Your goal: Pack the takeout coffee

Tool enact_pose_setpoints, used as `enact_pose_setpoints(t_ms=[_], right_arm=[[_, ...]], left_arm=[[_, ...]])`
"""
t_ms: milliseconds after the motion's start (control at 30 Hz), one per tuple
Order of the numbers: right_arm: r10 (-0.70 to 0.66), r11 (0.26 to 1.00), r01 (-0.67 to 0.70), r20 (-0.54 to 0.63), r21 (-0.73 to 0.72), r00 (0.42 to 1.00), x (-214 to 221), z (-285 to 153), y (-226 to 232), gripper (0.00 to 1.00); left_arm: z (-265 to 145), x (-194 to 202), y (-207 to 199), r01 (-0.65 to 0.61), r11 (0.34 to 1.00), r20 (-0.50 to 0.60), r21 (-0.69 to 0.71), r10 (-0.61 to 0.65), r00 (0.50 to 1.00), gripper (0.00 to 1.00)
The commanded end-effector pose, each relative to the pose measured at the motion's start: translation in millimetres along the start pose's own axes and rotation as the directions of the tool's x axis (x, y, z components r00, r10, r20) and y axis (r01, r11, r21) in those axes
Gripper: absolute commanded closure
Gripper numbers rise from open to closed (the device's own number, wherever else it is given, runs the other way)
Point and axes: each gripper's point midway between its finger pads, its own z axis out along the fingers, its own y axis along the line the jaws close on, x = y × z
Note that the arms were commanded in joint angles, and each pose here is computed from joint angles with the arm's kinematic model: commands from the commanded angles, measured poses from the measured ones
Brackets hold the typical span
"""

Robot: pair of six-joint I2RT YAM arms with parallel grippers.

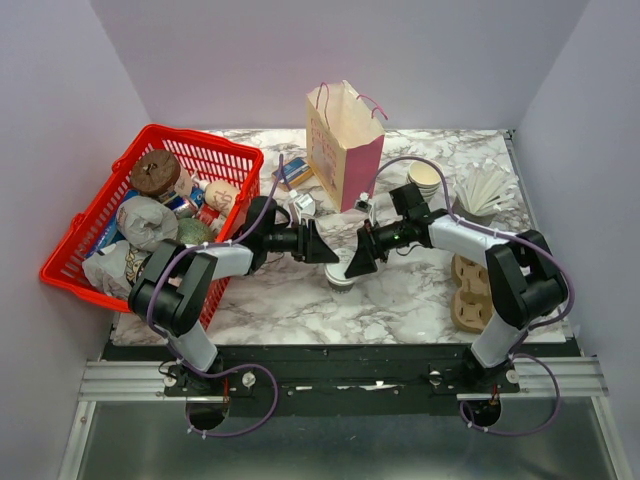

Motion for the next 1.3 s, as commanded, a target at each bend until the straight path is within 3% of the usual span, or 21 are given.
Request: enact_pose_setpoints(t_ms=[0,367,433,700,867,1267], right_arm=[[-0.075,0.997,0.075,-0.034,-0.008,0.997,11,8,5,0.05],[0.046,0.989,-0.038,0.049,-0.141,0.998,-27,-13,21,0.0],[0.055,0.988,-0.047,0.051,-0.147,0.997,-31,-12,20,0.0],[0.143,0.986,-0.138,0.055,-0.092,0.988,-38,-12,-5,0.0],[0.183,0.98,-0.179,0.043,-0.092,0.982,-37,-7,-13,0.01],[0.337,0.936,-0.337,-0.016,-0.106,0.941,-14,6,-29,0.15]], left_arm=[[2,-11,17,-0.043,0.997,0.024,-0.072,0.045,0.999,0.33],[0,-42,-10,-0.061,0.997,0.06,-0.041,0.064,0.996,0.24],[-1,-41,-7,-0.044,0.998,0.057,-0.054,0.047,0.997,0.19],[-17,-42,9,-0.014,0.988,0.063,-0.155,0.024,0.998,0.19],[-23,-32,11,0.083,0.987,0.063,-0.136,-0.075,0.995,0.21],[-20,-17,18,0.227,0.971,0.11,-0.075,-0.218,0.97,0.25]])
